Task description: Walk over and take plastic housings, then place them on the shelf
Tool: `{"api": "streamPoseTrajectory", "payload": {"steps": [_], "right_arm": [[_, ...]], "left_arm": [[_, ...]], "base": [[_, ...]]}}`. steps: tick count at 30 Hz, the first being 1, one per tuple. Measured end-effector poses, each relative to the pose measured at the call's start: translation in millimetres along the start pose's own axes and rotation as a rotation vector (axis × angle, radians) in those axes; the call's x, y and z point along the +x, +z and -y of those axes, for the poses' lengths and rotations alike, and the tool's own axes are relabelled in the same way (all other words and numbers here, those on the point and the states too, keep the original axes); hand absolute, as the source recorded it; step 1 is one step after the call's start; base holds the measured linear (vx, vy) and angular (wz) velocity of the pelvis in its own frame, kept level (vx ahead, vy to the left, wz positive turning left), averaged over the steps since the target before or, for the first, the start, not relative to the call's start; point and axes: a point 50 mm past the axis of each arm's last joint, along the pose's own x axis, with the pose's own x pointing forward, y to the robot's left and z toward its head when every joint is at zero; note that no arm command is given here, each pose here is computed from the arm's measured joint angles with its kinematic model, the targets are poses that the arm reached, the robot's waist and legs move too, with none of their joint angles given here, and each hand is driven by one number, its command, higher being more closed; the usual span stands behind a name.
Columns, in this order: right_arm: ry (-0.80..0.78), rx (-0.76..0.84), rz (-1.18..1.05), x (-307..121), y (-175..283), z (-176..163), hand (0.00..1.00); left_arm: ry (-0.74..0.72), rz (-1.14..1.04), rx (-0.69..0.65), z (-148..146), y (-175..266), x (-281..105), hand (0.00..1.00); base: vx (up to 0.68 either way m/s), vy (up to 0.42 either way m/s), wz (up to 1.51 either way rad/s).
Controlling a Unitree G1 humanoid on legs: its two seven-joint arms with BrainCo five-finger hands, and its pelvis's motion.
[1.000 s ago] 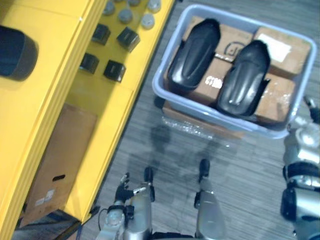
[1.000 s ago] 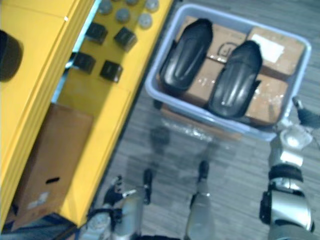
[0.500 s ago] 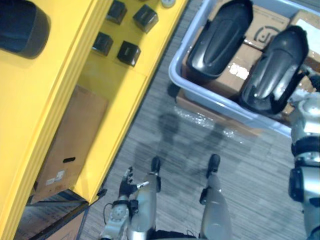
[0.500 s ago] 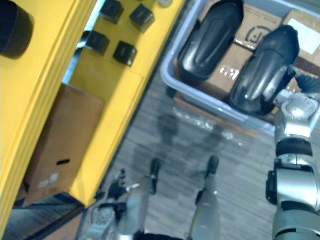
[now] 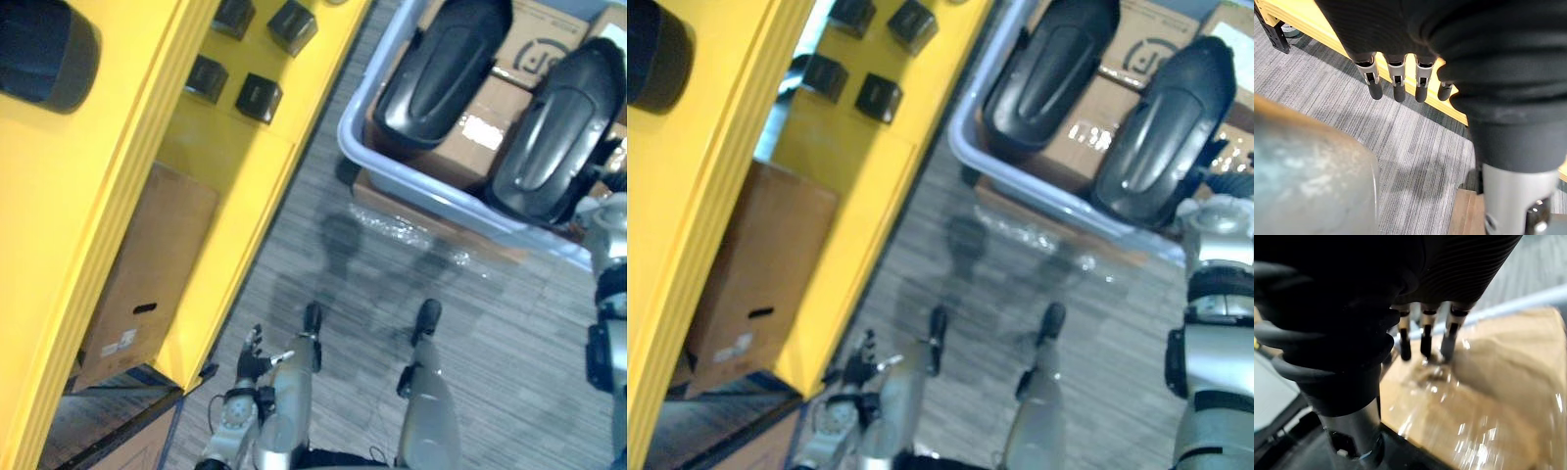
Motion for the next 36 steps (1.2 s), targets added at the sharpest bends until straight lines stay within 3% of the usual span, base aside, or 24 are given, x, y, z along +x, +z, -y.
{"api": "streamPoseTrajectory", "payload": {"steps": [5, 7, 13, 19, 25, 30, 36], "right_arm": [[-0.013, -0.099, 0.008, 2.7, 0.9, 6.4, 1.00], [-0.025, -0.209, 0.025, 2.7, 2.9, 7.3, 1.00], [-0.001, -0.289, 0.015, 1.5, -2.0, 3.7, 1.00], [-0.061, -0.257, 0.087, 0.1, 11.2, 5.1, 1.00], [-0.205, -0.159, 0.183, -2.5, 25.5, 11.9, 1.00], [-0.296, -0.130, 0.250, -7.6, 32.6, 9.8, 1.00], [-0.342, -0.064, 0.365, -17.4, 53.5, 3.8, 1.00]], "left_arm": [[0.001, -0.001, 0.003, 0.3, -0.5, -0.3, 0.00], [0.032, 0.025, 0.004, 1.1, 3.2, -1.1, 0.00], [0.048, 0.111, -0.052, 8.0, 19.5, -10.3, 0.00], [0.016, 0.323, -0.158, 12.5, 73.6, -18.0, 0.00], [-0.123, 0.528, -0.293, 12.0, 131.3, -49.2, 0.00], [-0.234, 0.615, -0.222, 5.2, 149.3, -59.5, 0.00], [-0.242, 0.686, -0.232, -6.6, 164.5, -65.3, 0.00]], "base": [[-0.01, 0.000, 0.06], [0.00, 0.000, 0.00], [-0.02, 0.018, 0.08], [-0.02, -0.007, 0.09], [0.00, -0.015, 0.10], [0.00, 0.000, 0.07], [0.00, 0.003, 0.01]]}}
